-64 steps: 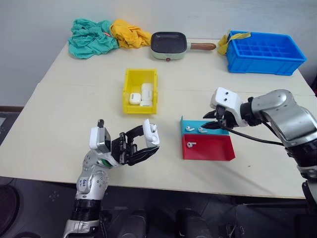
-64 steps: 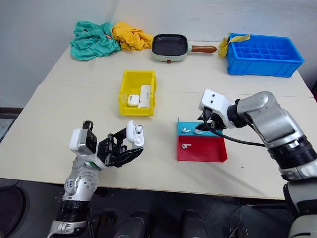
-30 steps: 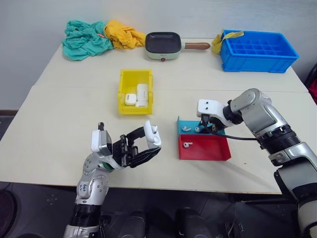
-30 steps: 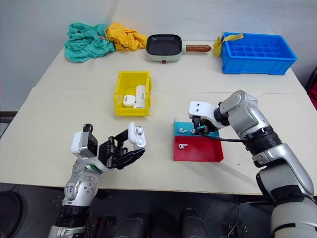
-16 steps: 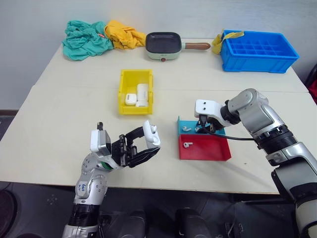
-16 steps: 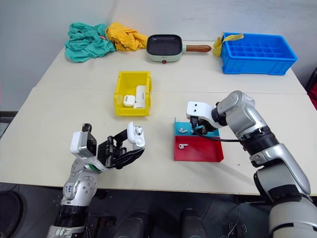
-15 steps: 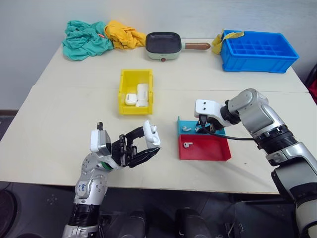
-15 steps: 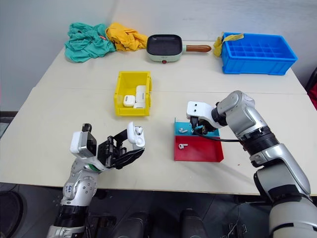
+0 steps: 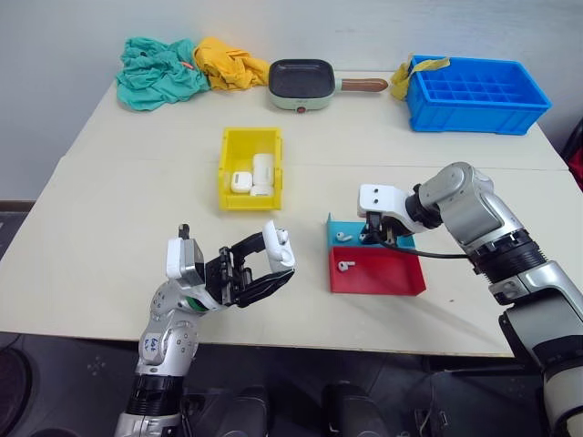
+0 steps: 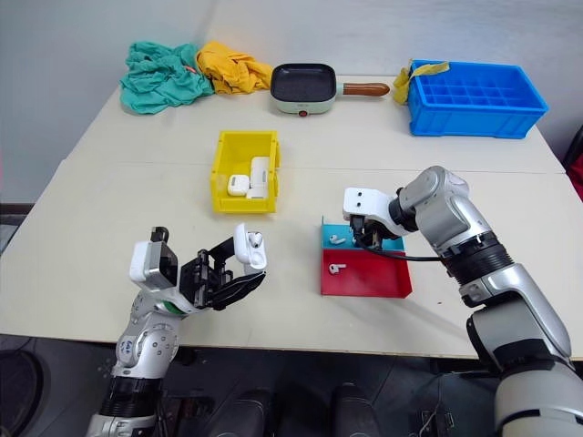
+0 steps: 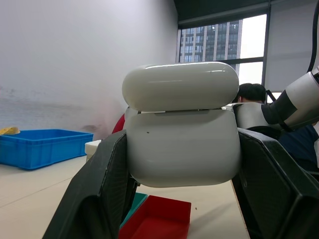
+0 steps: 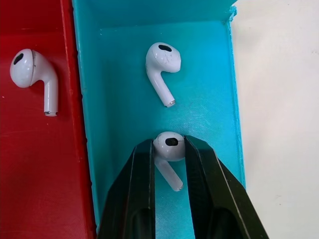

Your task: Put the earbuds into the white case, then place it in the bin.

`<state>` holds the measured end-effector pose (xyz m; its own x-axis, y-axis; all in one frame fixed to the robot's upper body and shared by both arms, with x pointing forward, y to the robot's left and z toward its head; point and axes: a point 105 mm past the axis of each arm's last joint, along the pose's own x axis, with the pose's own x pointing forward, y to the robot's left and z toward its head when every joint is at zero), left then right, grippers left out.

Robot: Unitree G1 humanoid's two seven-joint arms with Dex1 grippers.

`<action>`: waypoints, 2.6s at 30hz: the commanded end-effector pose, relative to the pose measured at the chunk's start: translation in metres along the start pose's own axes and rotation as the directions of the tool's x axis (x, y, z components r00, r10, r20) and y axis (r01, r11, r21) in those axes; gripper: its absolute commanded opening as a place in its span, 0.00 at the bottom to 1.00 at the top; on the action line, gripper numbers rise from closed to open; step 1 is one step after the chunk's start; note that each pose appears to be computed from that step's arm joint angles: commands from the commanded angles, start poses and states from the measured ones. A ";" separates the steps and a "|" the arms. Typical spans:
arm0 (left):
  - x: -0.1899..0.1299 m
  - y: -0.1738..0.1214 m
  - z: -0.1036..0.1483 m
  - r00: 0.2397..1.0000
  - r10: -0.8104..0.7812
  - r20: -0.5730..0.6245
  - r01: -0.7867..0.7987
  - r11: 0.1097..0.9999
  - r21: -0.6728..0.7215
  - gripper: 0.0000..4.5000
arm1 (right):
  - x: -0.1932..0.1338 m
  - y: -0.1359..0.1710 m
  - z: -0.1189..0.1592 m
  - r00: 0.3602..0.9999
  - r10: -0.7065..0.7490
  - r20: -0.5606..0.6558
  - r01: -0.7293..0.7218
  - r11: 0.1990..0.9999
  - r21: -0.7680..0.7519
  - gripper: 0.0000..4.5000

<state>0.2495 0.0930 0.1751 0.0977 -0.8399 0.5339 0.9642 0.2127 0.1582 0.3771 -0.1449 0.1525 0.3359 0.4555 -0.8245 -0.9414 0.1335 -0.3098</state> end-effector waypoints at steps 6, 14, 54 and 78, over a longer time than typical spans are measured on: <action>0.013 -0.004 0.009 0.997 -0.056 0.050 0.054 0.998 0.039 0.62 | -0.035 -0.005 0.014 0.978 -0.068 0.195 0.056 0.996 0.066 0.09; 0.037 -0.006 0.014 0.978 -0.152 0.141 0.150 0.988 0.025 0.62 | -0.137 0.045 0.063 0.516 -0.024 0.856 -0.143 0.983 0.114 0.09; 0.083 -0.005 0.021 0.925 -0.214 0.314 0.227 0.974 -0.006 0.62 | -0.098 0.132 0.114 0.303 -0.023 0.953 -0.437 0.885 0.160 0.40; 0.061 0.016 -0.027 0.874 -0.230 -0.428 0.321 0.935 0.152 0.62 | -0.106 0.125 0.097 0.507 -0.087 0.857 -0.134 0.975 0.178 0.10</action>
<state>0.2857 0.0390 0.1737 0.0100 -0.9977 0.0673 0.9217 0.0353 0.3863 0.2220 -0.0987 0.2446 0.2357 0.9717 0.0134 -0.9706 0.2361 -0.0476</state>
